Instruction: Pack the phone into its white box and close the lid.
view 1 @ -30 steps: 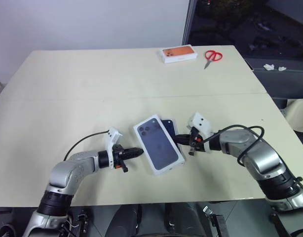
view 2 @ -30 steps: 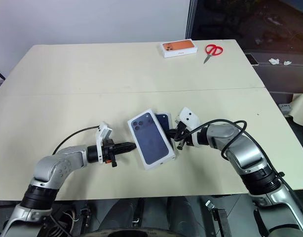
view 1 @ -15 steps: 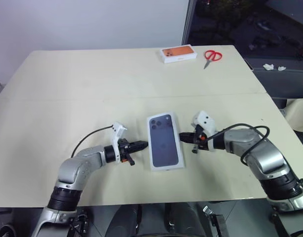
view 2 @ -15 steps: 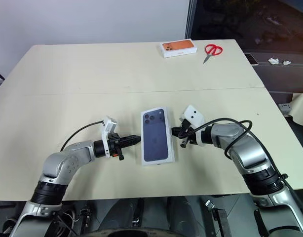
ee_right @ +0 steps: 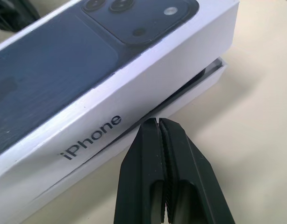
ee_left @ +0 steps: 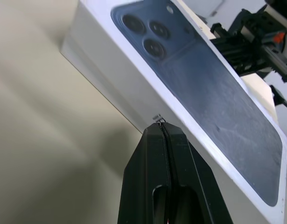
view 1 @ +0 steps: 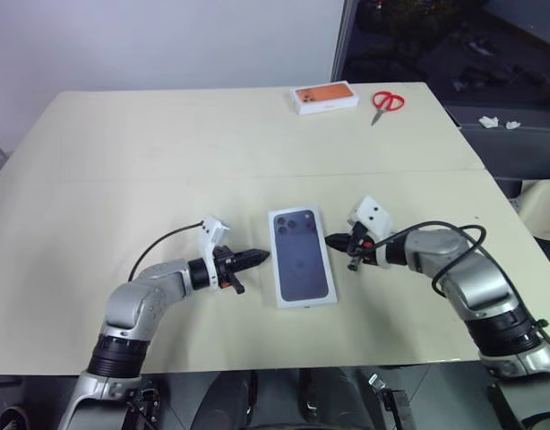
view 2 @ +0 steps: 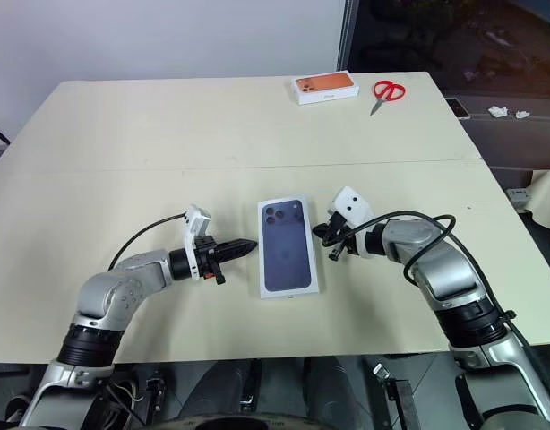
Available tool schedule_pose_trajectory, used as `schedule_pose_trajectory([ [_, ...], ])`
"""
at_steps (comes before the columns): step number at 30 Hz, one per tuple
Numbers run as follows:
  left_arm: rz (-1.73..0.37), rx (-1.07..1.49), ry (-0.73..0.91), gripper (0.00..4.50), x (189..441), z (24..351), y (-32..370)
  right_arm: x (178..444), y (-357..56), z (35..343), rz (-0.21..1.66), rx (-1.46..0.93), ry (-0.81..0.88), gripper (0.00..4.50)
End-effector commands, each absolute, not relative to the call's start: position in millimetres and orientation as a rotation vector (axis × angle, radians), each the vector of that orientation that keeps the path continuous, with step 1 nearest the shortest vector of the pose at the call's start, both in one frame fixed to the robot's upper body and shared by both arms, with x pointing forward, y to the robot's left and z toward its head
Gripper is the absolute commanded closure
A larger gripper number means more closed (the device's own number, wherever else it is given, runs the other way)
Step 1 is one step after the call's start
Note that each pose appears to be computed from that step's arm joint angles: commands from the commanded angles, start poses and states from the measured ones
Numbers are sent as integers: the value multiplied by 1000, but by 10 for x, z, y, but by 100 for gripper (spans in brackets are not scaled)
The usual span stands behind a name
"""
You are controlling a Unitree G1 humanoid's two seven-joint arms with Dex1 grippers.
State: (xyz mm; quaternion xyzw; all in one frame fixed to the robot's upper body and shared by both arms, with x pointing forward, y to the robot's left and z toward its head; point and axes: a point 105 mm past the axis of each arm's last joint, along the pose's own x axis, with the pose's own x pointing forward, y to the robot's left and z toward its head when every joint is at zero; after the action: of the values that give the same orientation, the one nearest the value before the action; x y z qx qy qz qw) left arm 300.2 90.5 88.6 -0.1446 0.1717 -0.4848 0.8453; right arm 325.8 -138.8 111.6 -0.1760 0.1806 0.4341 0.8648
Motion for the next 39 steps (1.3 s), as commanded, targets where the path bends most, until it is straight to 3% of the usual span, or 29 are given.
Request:
schedule_pose_trajectory([
  [1,-1024,-297,301,450,3059,1006,884,3314,-1333,1276,913,-388,309,441],
  [12,-1020,-294,281,450,3111,1068,887,3349,-1458,1325,892,-459,308,441],
  [27,-995,-310,250,450,3188,1095,838,3343,-1099,1295,941,-403,275,441],
  [39,-951,-303,237,450,3260,1095,884,3367,-1082,1310,937,-406,267,441],
])
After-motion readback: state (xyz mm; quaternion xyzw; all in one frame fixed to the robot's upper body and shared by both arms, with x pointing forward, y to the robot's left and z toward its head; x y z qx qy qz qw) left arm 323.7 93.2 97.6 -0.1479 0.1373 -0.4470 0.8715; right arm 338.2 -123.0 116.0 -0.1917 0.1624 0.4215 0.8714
